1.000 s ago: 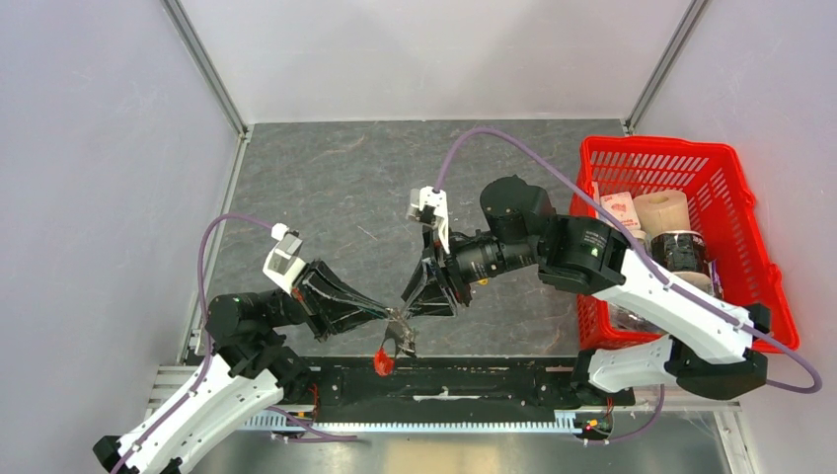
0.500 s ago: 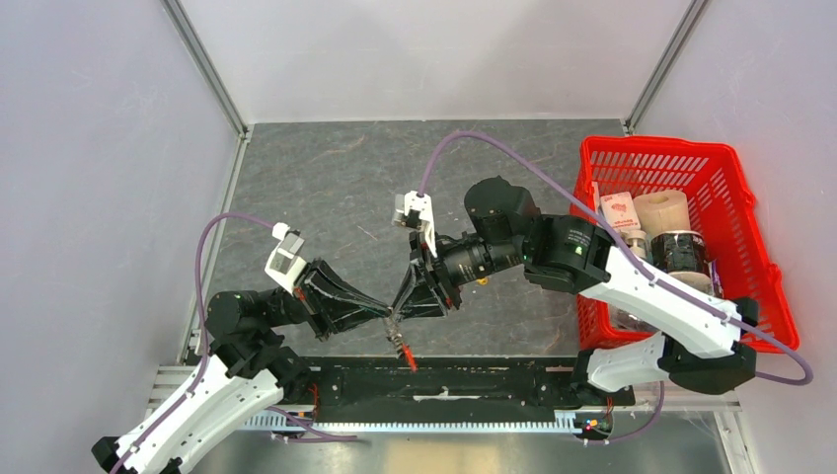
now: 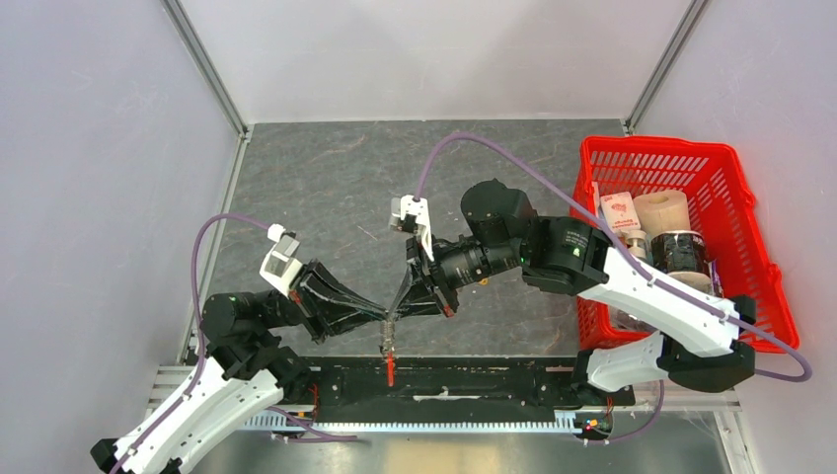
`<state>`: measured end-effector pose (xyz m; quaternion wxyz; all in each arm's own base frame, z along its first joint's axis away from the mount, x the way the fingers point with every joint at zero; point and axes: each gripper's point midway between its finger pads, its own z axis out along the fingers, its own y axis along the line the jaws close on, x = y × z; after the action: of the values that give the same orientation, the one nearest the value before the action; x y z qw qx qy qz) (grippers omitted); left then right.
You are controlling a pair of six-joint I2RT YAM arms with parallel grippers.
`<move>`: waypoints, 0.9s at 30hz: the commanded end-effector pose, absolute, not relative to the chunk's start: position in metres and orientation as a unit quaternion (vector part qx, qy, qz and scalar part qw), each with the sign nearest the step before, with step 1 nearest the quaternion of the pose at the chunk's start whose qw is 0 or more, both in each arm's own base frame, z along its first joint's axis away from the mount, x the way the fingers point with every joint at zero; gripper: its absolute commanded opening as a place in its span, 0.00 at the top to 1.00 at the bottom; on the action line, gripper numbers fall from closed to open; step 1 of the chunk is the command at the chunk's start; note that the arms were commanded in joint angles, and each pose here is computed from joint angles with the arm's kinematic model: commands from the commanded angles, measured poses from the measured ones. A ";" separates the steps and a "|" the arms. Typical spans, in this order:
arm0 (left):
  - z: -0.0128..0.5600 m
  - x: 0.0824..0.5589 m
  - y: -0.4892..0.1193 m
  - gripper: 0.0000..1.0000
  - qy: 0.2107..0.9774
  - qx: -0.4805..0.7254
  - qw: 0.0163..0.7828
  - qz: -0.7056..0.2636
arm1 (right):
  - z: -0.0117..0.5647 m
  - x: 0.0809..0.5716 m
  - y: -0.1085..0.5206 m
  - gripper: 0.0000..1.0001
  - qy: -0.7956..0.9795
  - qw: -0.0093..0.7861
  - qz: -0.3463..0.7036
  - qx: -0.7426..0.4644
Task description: Put the keys on the keyring
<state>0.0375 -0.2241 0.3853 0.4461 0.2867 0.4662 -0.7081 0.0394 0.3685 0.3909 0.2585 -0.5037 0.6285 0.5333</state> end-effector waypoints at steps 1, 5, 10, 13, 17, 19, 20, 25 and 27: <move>0.408 0.034 -0.216 0.98 0.435 0.292 0.483 -0.702 | 0.412 0.030 0.371 1.00 0.598 0.283 0.545 -0.515; 0.408 0.034 -0.214 0.73 0.434 0.285 0.488 -0.702 | 0.421 0.032 0.372 1.00 0.588 0.318 0.551 -0.499; 0.408 0.035 -0.209 0.50 0.431 0.272 0.499 -0.701 | 0.436 0.031 0.366 1.00 0.569 0.358 0.569 -0.473; 0.409 0.035 -0.207 0.49 0.429 0.268 0.504 -0.700 | 0.443 0.032 0.364 1.00 0.561 0.378 0.581 -0.453; 0.409 0.037 -0.205 0.48 0.428 0.258 0.511 -0.700 | 0.452 0.034 0.362 1.00 0.550 0.399 0.598 -0.426; 0.409 0.037 -0.204 0.48 0.426 0.253 0.514 -0.700 | 0.455 0.035 0.362 1.00 0.545 0.408 0.603 -0.415; 0.410 0.038 -0.204 0.48 0.425 0.251 0.515 -0.701 | 0.456 0.036 0.362 1.00 0.543 0.413 0.605 -0.411; 0.412 0.040 -0.203 0.48 0.421 0.240 0.518 -0.705 | 0.463 0.037 0.364 1.00 0.528 0.428 0.615 -0.400; 0.412 0.041 -0.204 0.48 0.420 0.238 0.518 -0.706 | 0.465 0.037 0.366 1.00 0.522 0.433 0.619 -0.396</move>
<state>0.0388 -0.2068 0.4038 0.4993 0.2469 0.4382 -0.7055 0.0372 0.3679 0.4231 0.3838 -0.4267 0.5747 0.5834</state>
